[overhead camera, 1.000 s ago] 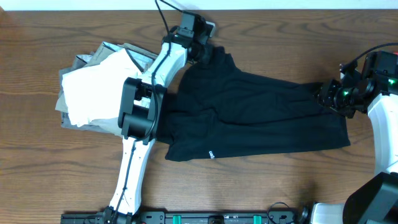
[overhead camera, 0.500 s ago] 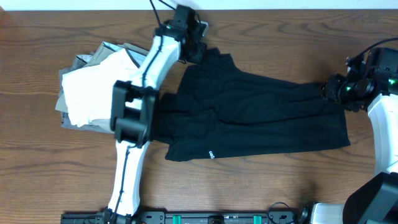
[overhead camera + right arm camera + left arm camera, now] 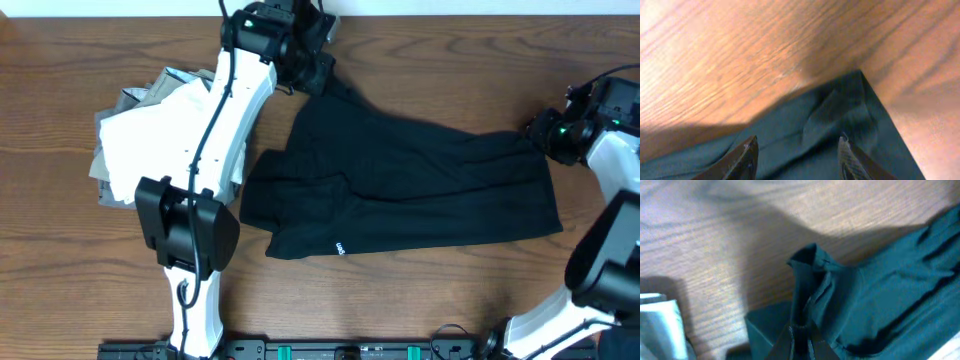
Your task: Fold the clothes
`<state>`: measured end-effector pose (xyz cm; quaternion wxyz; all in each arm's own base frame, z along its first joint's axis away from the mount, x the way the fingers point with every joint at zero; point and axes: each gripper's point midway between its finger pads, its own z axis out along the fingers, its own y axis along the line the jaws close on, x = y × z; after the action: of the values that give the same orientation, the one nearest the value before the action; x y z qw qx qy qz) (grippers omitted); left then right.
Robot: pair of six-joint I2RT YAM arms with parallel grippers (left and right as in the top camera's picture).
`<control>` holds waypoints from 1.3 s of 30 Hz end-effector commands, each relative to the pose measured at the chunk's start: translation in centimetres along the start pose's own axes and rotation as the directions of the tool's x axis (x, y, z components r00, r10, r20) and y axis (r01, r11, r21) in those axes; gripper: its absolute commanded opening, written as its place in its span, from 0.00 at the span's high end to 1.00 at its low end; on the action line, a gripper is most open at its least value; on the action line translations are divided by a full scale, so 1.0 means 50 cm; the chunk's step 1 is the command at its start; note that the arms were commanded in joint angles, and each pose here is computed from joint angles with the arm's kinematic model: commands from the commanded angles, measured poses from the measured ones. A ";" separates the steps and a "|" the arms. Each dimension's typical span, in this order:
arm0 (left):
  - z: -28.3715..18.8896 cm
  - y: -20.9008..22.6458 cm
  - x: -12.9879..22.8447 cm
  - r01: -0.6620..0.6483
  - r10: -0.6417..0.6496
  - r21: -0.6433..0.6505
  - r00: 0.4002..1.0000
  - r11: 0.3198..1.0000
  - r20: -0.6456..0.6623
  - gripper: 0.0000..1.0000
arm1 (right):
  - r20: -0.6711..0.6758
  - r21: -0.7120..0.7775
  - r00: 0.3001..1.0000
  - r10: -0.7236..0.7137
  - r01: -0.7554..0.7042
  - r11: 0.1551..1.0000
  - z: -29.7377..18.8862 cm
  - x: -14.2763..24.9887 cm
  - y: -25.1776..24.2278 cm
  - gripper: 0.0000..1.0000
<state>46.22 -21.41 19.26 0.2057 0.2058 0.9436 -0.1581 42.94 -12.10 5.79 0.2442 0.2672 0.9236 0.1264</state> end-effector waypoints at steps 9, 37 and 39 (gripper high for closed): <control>0.011 -0.017 0.014 -0.028 0.028 -0.002 0.999 1.000 -0.033 0.94 | 0.088 0.025 0.996 -0.018 0.016 1.000 0.086 -0.049 -0.054 0.53; 0.005 0.035 0.050 -0.026 0.009 -0.152 0.994 0.988 -0.108 0.94 | 0.155 -0.252 0.988 -0.009 0.048 0.966 -0.031 -0.099 0.002 0.99; 0.005 0.035 0.049 -0.026 0.010 -0.152 0.994 0.988 -0.107 0.94 | 0.148 -0.242 0.989 -0.004 0.040 0.969 -0.035 -0.096 -0.001 0.99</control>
<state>44.89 -19.63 17.84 0.1718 0.2012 0.9603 -0.0888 45.19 -15.43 6.55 0.3206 0.2582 0.8882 0.2041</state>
